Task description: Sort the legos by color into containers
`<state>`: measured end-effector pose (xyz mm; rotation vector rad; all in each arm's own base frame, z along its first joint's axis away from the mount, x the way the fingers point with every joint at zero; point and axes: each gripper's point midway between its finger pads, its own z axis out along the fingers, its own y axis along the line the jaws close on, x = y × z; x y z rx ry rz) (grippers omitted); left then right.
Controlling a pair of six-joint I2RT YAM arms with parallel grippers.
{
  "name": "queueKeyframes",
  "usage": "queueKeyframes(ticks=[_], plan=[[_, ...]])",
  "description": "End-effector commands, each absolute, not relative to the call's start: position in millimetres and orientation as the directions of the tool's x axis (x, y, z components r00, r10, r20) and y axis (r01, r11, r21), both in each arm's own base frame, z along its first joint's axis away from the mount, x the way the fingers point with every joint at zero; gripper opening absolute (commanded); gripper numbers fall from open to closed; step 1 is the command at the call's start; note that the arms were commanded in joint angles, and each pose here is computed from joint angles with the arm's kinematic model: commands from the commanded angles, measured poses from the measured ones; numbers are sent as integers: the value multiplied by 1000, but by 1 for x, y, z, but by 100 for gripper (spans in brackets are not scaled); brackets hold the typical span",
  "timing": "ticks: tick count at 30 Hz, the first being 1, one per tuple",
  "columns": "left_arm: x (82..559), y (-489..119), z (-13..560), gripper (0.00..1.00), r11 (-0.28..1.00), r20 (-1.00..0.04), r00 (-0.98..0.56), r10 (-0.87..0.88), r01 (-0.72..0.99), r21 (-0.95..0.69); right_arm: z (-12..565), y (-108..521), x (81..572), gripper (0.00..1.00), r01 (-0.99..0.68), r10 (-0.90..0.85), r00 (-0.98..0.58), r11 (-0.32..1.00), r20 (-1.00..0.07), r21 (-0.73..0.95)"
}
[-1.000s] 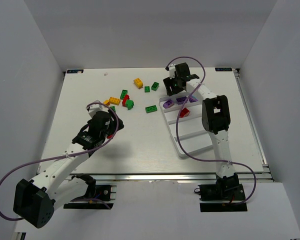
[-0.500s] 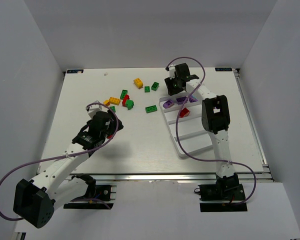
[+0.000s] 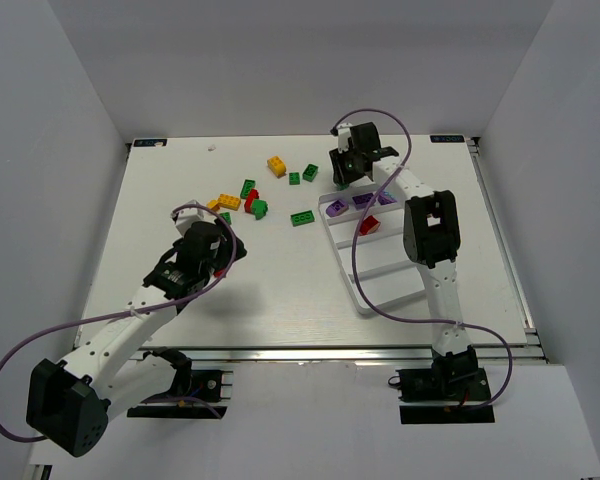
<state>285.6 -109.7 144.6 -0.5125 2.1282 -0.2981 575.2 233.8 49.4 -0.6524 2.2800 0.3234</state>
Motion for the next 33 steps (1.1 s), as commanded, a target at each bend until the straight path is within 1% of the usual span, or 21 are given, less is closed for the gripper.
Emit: queueKeyframes(ticks=[1, 6, 7, 8, 9, 11, 12, 13, 14, 15, 18, 19, 20, 21, 24, 27, 28, 30, 33], plan=[[293, -112, 170, 91, 873, -738, -467, -486, -228, -431, 124, 250, 601, 24, -564, -269, -456, 825, -848, 41], [295, -114, 173, 91, 868, -738, -458, -495, -224, -443, 167, 255, 597, 16, -587, -204, -402, 806, -892, 80], [297, -115, 175, 91, 866, -740, -452, -498, -219, -450, 170, 256, 594, 15, -594, -199, -405, 799, -892, 91], [298, -116, 176, 91, 865, -740, -451, -500, -217, -452, 189, 258, 587, 13, -617, -186, -385, 781, -904, 102], [300, -117, 175, 91, 867, -741, -452, -497, -215, -450, 196, 254, 583, 12, -621, -174, -385, 775, -906, 115], [303, -120, 177, 91, 865, -739, -453, -499, -206, -457, 195, 252, 567, 9, -645, -176, -401, 751, -899, 140], [305, -123, 176, 91, 867, -739, -458, -494, -201, -456, 217, 246, 560, 8, -657, -174, -366, 744, -914, 122], [308, -124, 176, 91, 867, -739, -459, -493, -197, -457, 220, 243, 552, 8, -664, -180, -364, 738, -914, 119], [309, -126, 175, 91, 869, -738, -464, -491, -195, -456, 208, 241, 539, 7, -679, -197, -391, 722, -899, 137], [312, -129, 173, 91, 873, -737, -475, -481, -188, -449, 223, 234, 526, 6, -689, -201, -380, 713, -903, 131], [321, -134, 173, 91, 881, -739, -488, -465, -175, -439, 216, 218, 489, 5, -730, -283, -381, 676, -880, 99], [325, -134, 174, 91, 882, -740, -487, -464, -174, -439, 207, 212, 475, 5, -737, -315, -402, 668, -860, 101], [328, -136, 174, 91, 882, -738, -490, -463, -172, -439, 202, 205, 465, 5, -752, -355, -387, 655, -851, 69], [334, -139, 175, 91, 884, -736, -500, -457, -163, -438, 193, 194, 446, 5, -757, -378, -404, 649, -833, 73], [344, -138, 175, 91, 888, -734, -511, -448, -160, -430, 173, 169, 414, 5, -746, -409, -445, 662, -796, 77], [354, -139, 176, 91, 893, -731, -525, -437, -151, -425, 164, 151, 392, 5, -735, -420, -480, 672, -770, 92], [357, -138, 177, 91, 892, -728, -527, -438, -151, -427, 149, 145, 382, 5, -724, -425, -512, 682, -746, 108], [361, -137, 172, 91, 895, -722, -540, -432, -154, -419, 139, 133, 378, 5, -695, -434, -533, 714, -727, 83], [366, -134, 170, 91, 893, -716, -545, -436, -161, -421, 118, 120, 368, 8, -663, -436, -588, 743, -681, 97]])
